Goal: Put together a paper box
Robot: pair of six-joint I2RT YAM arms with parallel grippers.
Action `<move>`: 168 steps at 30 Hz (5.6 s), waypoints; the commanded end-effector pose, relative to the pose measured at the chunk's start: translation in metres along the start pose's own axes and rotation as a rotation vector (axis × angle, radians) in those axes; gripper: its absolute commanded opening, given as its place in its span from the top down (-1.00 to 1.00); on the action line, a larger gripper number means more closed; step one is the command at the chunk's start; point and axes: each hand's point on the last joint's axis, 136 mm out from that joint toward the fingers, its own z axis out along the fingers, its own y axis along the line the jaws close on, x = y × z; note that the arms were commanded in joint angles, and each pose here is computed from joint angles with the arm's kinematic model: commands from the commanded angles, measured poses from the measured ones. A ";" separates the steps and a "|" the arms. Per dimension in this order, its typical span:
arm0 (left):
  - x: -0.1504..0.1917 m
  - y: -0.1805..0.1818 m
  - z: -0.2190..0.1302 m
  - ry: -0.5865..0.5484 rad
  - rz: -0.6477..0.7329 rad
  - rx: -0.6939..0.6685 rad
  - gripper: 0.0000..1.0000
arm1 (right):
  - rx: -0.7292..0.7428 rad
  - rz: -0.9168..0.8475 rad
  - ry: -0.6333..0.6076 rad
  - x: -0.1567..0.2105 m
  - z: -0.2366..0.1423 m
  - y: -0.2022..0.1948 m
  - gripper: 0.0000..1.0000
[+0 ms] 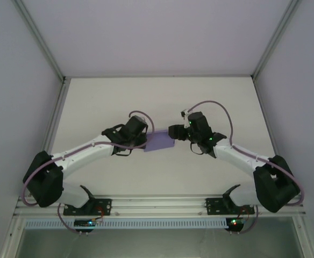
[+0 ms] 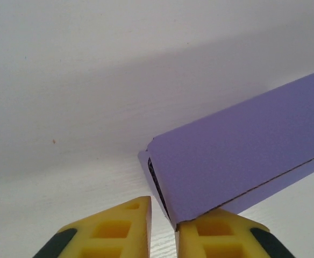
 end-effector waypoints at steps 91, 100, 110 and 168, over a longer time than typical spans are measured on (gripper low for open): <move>-0.047 0.164 -0.068 -0.207 -0.373 -0.112 -0.99 | -0.553 -1.609 0.620 0.057 0.041 0.060 -0.53; -0.046 0.164 -0.066 -0.200 -0.386 -0.108 -0.99 | -0.156 -1.667 0.514 0.025 0.083 0.037 0.30; -0.050 0.166 -0.066 -0.223 -0.394 -0.115 -0.99 | 0.342 -1.756 0.226 -0.040 0.124 0.008 0.18; -0.066 0.286 0.004 -0.723 -0.064 -0.430 -0.99 | 0.505 -0.127 -0.379 -0.023 -0.044 -0.242 -0.97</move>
